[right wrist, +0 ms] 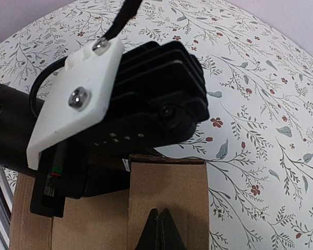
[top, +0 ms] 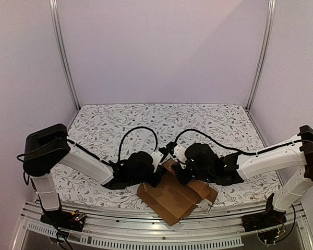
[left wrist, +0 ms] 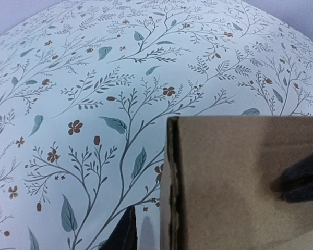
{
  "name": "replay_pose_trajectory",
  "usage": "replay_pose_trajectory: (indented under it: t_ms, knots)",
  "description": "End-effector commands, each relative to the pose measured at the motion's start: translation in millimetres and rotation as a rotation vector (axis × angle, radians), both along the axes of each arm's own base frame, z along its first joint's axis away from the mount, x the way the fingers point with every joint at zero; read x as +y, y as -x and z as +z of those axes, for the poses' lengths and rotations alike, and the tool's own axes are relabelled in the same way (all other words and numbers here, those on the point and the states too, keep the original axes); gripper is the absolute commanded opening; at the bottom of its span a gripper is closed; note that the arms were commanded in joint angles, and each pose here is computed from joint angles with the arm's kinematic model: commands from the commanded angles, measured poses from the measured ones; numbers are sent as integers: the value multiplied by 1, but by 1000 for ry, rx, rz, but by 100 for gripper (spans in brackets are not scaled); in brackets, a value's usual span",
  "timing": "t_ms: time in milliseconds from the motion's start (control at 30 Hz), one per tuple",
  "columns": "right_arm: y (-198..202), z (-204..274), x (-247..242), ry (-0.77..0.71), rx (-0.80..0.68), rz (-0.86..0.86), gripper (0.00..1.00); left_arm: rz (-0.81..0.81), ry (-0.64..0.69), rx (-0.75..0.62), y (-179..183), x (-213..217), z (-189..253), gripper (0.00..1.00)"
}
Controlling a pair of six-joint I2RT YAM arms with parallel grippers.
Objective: Fold the paper box
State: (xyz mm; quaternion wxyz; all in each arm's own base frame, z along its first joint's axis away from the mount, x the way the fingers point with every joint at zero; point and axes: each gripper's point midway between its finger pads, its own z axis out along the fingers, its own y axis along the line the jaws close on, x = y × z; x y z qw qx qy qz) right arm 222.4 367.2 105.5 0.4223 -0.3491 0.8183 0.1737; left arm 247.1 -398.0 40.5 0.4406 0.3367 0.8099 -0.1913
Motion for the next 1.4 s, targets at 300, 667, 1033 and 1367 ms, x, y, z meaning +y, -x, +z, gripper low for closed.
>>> replay_pose_trajectory:
  t_ms: [300,667,1033,1367]
  knots:
    - [9,-30,-12,65,77,3,0,11,82,-31,-5,-19,7,25]
    - [12,-29,-13,60,92,4,0,21,145,-25,-7,-27,6,20]
    - [12,-29,-13,61,100,1,0,26,184,-33,-7,-27,7,0]
    - [12,-28,-11,58,104,-1,0,45,180,-45,-8,-21,8,0]
